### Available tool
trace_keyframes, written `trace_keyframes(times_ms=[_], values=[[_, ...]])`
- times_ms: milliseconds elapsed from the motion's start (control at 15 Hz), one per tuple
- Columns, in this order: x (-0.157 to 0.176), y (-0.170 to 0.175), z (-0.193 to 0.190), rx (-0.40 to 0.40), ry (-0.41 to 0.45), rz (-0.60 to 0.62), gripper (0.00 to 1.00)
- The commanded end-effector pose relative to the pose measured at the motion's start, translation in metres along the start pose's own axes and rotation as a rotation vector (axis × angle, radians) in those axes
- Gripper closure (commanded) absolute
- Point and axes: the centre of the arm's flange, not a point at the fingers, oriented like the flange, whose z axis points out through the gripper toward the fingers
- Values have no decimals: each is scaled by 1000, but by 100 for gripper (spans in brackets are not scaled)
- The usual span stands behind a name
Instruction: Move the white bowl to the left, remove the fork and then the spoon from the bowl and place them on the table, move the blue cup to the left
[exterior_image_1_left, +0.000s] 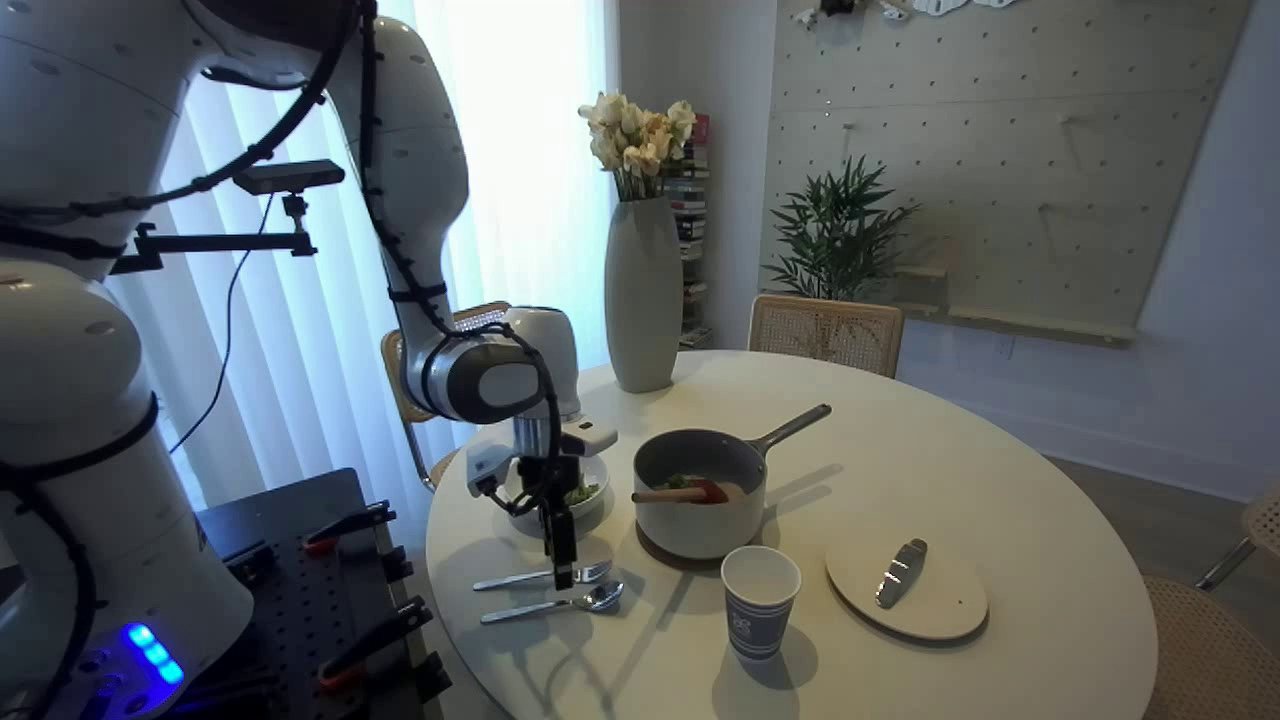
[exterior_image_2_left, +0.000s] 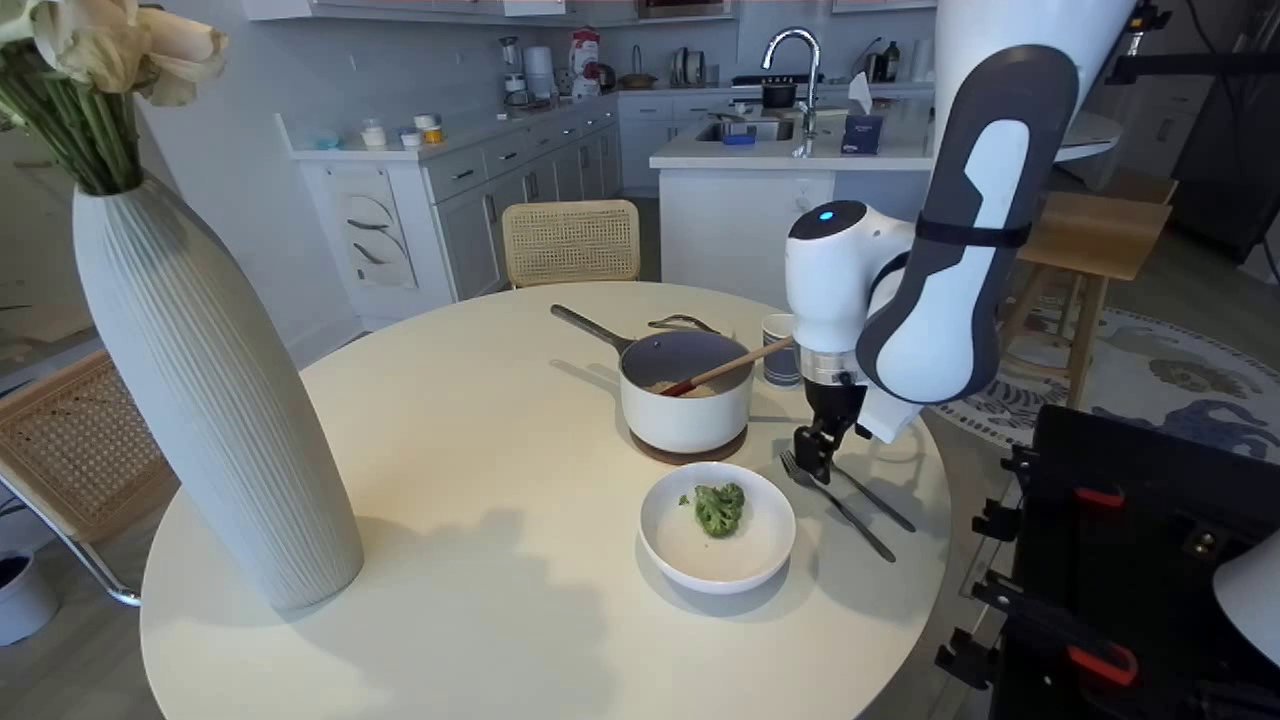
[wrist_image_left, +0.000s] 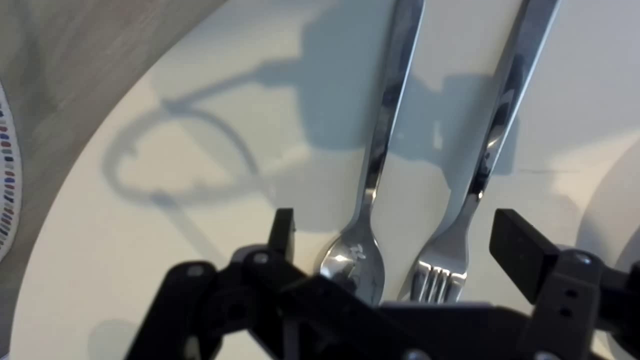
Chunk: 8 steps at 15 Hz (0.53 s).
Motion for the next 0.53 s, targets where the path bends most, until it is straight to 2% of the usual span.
trace_keyframes(times_ms=[0, 467], values=[[-1, 2, -30, 8, 1, 7, 0], [4, -5, -78, 72, 6, 28, 0]])
